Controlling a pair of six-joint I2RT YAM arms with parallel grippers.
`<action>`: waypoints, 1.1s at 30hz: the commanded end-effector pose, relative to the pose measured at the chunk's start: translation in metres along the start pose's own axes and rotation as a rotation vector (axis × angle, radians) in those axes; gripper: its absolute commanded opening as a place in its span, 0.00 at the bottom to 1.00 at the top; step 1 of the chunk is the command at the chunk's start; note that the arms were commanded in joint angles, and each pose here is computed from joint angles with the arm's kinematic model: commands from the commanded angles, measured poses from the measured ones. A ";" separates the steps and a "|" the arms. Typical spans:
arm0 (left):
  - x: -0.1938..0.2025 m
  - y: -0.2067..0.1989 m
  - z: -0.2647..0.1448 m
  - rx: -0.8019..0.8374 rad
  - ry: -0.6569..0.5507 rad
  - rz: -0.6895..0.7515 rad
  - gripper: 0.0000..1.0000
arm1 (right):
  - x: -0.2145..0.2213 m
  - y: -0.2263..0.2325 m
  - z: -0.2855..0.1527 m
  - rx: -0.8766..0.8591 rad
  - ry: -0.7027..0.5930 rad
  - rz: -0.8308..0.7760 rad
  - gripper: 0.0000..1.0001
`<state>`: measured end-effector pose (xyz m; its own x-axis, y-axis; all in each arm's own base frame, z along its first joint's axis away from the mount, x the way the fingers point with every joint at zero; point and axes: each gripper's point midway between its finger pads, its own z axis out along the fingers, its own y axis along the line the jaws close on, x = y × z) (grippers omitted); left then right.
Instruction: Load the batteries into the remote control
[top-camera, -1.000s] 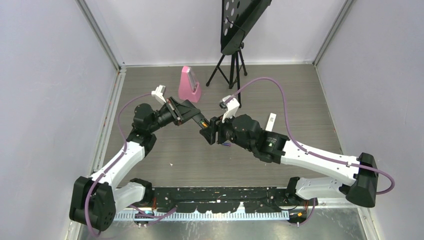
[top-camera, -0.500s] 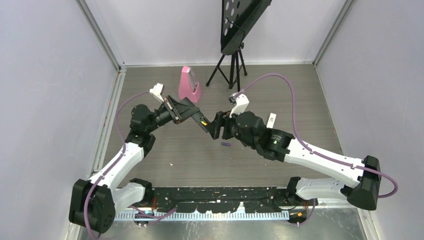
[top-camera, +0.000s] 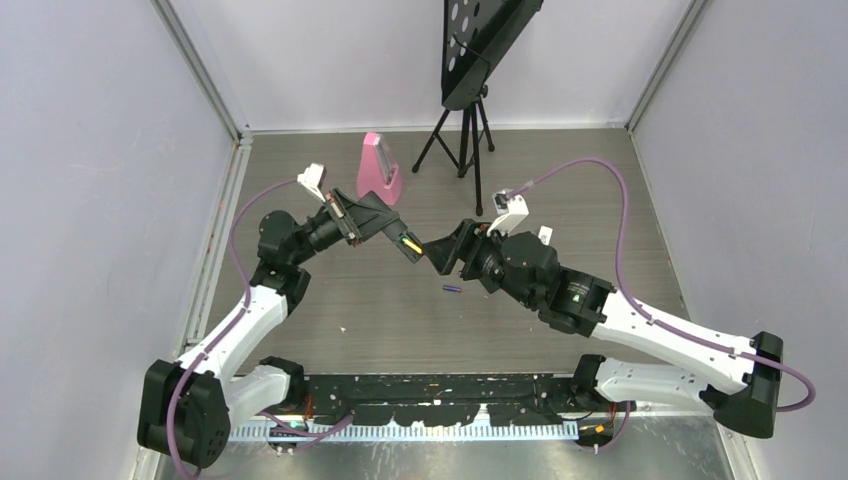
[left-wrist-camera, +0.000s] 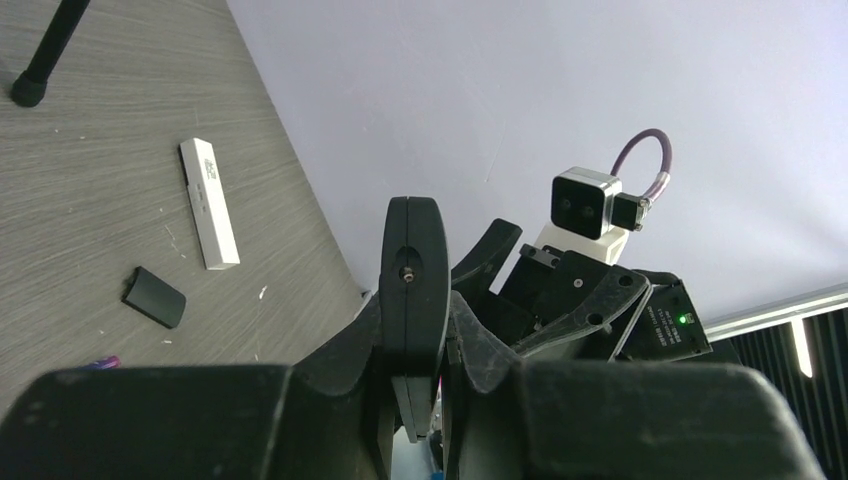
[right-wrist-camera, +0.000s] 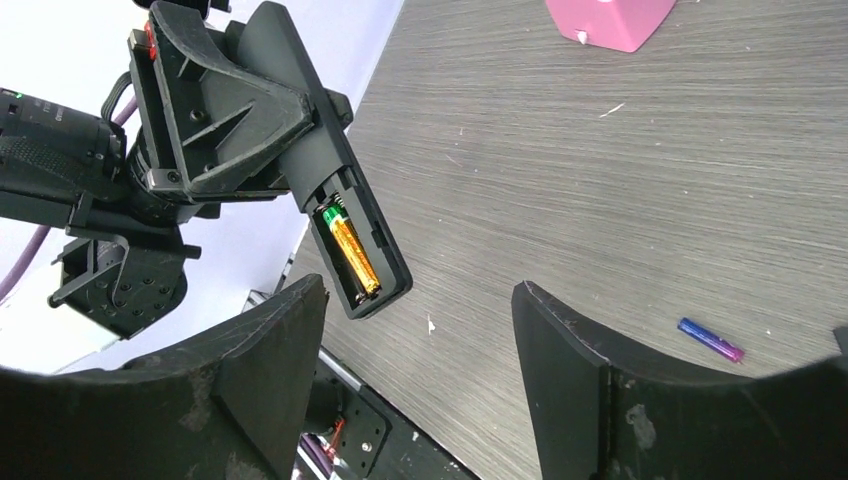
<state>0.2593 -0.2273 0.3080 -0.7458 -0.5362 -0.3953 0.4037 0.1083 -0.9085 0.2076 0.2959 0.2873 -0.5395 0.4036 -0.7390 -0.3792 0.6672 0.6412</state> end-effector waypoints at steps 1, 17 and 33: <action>-0.005 -0.024 0.000 0.082 -0.006 0.086 0.00 | -0.018 0.030 0.004 -0.108 -0.045 -0.037 0.70; 0.053 0.158 -0.039 -0.779 0.308 0.177 0.00 | 0.082 -0.070 0.042 0.269 0.263 -0.221 0.51; 0.098 0.222 -0.022 -1.407 0.474 0.561 0.00 | 0.159 -0.135 0.038 0.394 0.370 -0.042 0.46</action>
<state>0.2527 -0.2542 0.0592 -0.9153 0.0515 -0.3996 0.1293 0.9769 -0.1703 0.2011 0.2768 0.0744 -0.7817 0.1015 -0.6153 -0.1458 0.9296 0.3386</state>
